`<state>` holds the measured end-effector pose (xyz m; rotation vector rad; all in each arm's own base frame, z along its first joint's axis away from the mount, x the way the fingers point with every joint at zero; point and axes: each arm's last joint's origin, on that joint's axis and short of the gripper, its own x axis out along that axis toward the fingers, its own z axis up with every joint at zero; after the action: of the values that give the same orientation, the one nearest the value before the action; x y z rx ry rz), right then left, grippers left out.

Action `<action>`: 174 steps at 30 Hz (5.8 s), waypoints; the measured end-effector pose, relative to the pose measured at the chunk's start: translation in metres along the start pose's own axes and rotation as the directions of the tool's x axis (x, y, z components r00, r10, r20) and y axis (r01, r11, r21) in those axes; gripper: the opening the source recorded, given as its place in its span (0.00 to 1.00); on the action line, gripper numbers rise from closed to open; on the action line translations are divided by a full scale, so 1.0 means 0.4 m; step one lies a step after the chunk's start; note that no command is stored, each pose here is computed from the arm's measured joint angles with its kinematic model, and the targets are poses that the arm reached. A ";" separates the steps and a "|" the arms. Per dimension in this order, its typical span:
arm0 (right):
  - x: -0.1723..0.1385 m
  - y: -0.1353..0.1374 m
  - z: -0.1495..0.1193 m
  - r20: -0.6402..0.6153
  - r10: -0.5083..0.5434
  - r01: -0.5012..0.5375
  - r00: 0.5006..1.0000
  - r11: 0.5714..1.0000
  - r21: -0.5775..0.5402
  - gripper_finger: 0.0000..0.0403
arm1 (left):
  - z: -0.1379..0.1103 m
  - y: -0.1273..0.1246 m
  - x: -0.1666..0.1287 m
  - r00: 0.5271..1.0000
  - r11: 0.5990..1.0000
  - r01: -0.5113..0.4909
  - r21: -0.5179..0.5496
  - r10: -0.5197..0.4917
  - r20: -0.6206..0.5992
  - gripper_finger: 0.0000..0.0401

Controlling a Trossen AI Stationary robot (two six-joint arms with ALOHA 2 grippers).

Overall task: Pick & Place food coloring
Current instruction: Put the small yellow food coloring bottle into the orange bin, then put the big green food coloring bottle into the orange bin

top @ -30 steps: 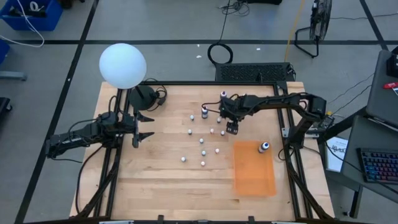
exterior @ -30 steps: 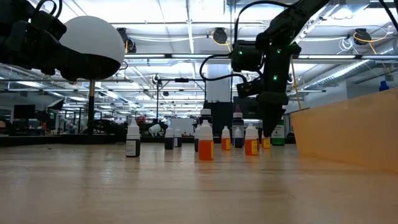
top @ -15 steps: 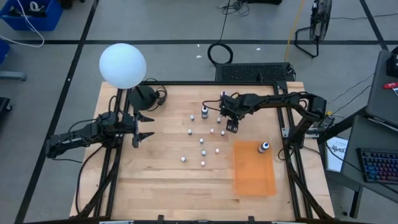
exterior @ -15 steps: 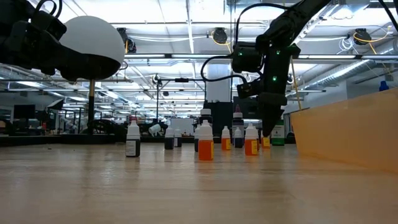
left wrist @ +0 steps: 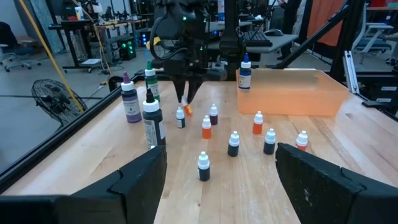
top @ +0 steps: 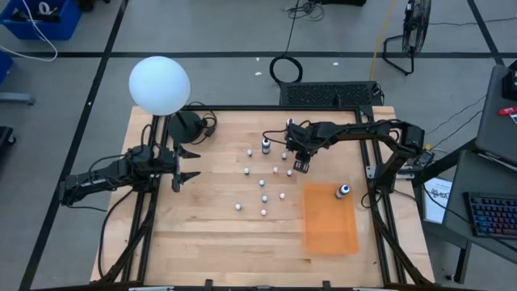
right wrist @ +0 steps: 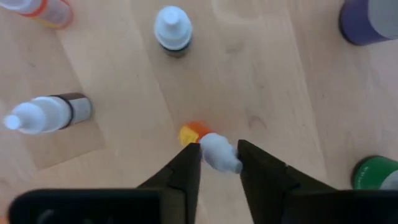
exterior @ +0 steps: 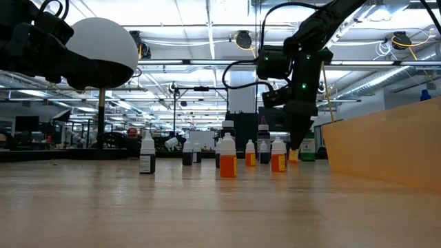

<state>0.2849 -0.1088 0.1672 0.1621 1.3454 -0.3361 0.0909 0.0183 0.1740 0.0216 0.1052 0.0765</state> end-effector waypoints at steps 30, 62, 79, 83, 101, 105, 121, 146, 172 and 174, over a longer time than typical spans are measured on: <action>0.004 0.019 0.001 0.006 0.120 -0.120 0.993 0.993 -0.003 0.24 | 0.000 0.000 0.000 1.000 1.000 0.000 0.000 0.000 0.000 0.74; 0.020 0.017 -0.008 0.041 0.100 -0.100 0.994 0.995 -0.014 0.37 | 0.000 0.000 0.000 1.000 1.000 0.000 0.000 0.000 0.000 0.74; -0.030 0.040 -0.004 0.111 0.082 -0.067 0.990 0.989 -0.134 0.12 | 0.000 0.000 0.000 1.000 1.000 0.000 0.000 0.000 0.000 0.74; -0.108 0.068 -0.010 0.180 0.050 -0.021 0.982 0.987 -0.160 0.12 | 0.000 0.000 0.000 1.000 1.000 0.000 0.000 0.000 0.000 0.74; -0.350 0.321 -0.262 0.144 0.092 -0.091 0.985 0.996 -0.014 0.12 | 0.001 0.000 0.000 1.000 1.000 0.000 0.001 0.000 0.006 0.74; -0.340 0.384 -0.301 0.049 0.141 -0.141 0.989 0.990 -0.012 0.12 | 0.001 0.000 0.000 1.000 1.000 -0.001 0.001 0.001 0.006 0.74; -0.275 0.576 -0.383 0.003 0.339 -0.337 0.941 0.936 -0.099 0.12 | 0.001 0.000 0.000 1.000 1.000 -0.001 0.002 0.001 0.007 0.74; -0.135 0.626 -0.380 -0.157 0.232 -0.266 0.960 0.931 -0.251 0.20 | 0.001 0.000 0.000 1.000 1.000 0.000 0.002 0.000 0.006 0.74; -0.251 0.495 -0.311 -0.072 0.345 -0.352 0.936 0.924 -0.149 0.49 | 0.001 0.000 0.000 1.000 1.000 -0.001 0.001 0.001 0.006 0.74; -0.269 0.468 -0.297 0.016 0.318 -0.308 0.948 0.928 -0.209 0.49 | 0.001 0.000 0.000 1.000 1.000 0.000 0.001 0.000 0.006 0.74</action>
<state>0.2168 0.1191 0.2311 0.1927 1.2722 0.0687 0.0910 0.0183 0.1746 0.0229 0.0988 0.0764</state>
